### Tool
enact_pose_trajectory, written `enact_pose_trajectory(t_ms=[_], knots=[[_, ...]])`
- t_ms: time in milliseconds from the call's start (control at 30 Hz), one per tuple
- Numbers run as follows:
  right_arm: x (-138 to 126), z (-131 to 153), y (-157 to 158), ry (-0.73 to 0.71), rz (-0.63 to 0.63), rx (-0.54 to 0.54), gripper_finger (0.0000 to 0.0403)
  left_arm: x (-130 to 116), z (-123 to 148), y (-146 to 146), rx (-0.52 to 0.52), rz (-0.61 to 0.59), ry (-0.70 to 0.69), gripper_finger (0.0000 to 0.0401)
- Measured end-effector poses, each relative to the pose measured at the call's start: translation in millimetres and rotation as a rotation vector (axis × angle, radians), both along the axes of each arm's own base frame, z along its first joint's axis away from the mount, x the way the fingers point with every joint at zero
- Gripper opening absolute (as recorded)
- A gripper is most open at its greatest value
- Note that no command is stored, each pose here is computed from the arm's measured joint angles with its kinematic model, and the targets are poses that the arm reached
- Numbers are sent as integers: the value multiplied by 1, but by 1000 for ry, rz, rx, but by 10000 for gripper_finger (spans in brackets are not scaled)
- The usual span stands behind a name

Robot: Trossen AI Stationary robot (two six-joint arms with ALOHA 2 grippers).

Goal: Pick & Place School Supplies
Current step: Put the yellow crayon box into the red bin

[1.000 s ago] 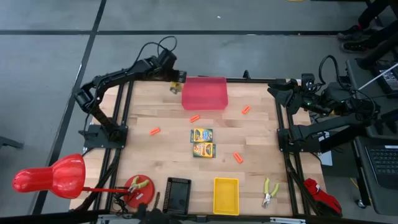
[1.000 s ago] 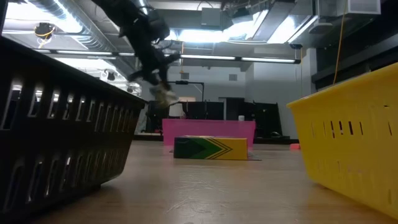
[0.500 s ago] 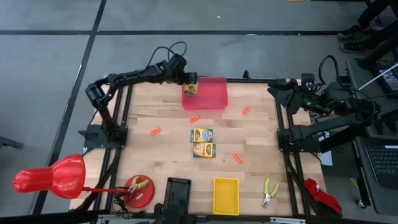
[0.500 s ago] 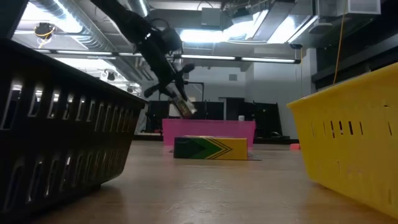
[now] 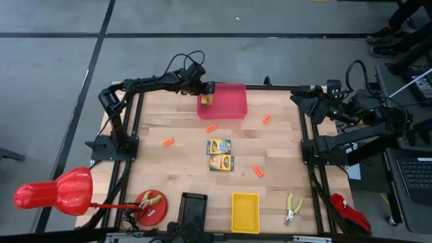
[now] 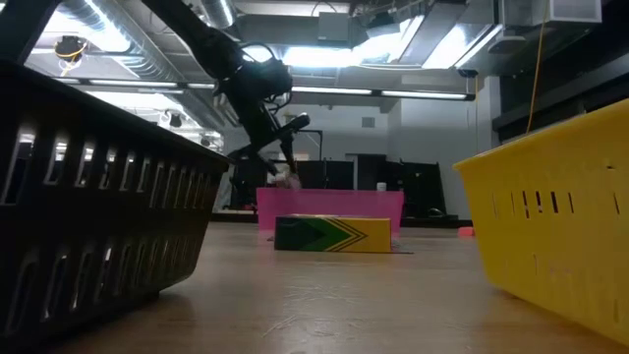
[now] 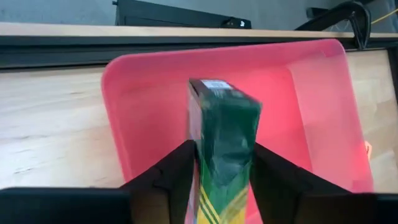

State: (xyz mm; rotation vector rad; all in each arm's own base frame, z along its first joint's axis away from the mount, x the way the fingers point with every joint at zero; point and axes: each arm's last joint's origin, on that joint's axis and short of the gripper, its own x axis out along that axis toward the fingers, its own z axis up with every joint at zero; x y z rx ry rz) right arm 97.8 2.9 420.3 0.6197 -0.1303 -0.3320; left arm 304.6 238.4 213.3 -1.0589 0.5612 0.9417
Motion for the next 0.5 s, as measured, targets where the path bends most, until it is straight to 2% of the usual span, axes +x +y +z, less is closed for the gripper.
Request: enact_pose_trajectory(t_ms=[300, 400, 500], knots=[[0, 0, 0, -8, 12, 24, 263, -2, 4, 1, 22, 3, 3, 207], [4, -1, 1, 2, 20, 26, 263, -5, 15, -2, 46, -68, -15, 213], [9, -3, 3, 23, 35, 25, 263, -10, 30, -12, 60, -200, -23, 212]])
